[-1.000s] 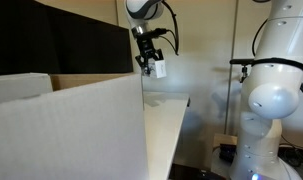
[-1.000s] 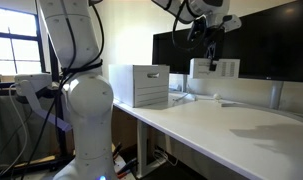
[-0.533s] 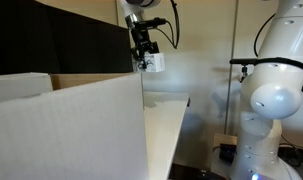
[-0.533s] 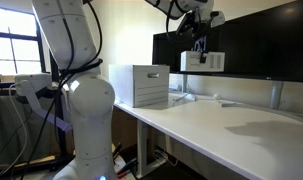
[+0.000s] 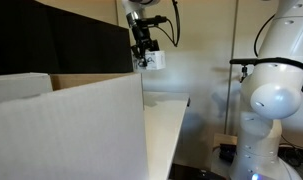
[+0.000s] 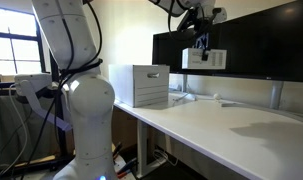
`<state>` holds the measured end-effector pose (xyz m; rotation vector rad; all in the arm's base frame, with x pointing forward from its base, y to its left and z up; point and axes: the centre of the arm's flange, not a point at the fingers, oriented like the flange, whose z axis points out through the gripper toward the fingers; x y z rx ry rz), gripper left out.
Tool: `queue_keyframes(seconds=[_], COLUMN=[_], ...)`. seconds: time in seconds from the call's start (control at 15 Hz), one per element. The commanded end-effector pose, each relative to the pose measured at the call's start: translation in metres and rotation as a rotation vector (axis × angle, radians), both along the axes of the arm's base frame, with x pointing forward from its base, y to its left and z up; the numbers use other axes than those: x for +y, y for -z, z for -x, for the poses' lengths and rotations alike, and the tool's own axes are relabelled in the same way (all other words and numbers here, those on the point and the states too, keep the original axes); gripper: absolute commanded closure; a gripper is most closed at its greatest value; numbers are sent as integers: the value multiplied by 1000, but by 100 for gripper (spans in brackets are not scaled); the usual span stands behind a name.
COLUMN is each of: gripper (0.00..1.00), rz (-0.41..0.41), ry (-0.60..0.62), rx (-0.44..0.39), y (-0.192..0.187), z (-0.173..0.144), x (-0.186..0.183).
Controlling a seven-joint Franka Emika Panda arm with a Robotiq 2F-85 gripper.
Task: Put the smaller box on the table in the bigger box
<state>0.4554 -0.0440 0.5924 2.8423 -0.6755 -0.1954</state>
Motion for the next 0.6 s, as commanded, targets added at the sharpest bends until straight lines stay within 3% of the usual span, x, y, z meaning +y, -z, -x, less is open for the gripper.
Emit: queue_keyframes(seconds=[0.0, 0.27, 0.53], gripper=[66, 66, 66], rz=[-37, -39, -49], ry=[-37, -177, -404], rx=[-28, -29, -4], y=[-2, -17, -34], z=[-3, -20, -42], x=[-4, 1, 9])
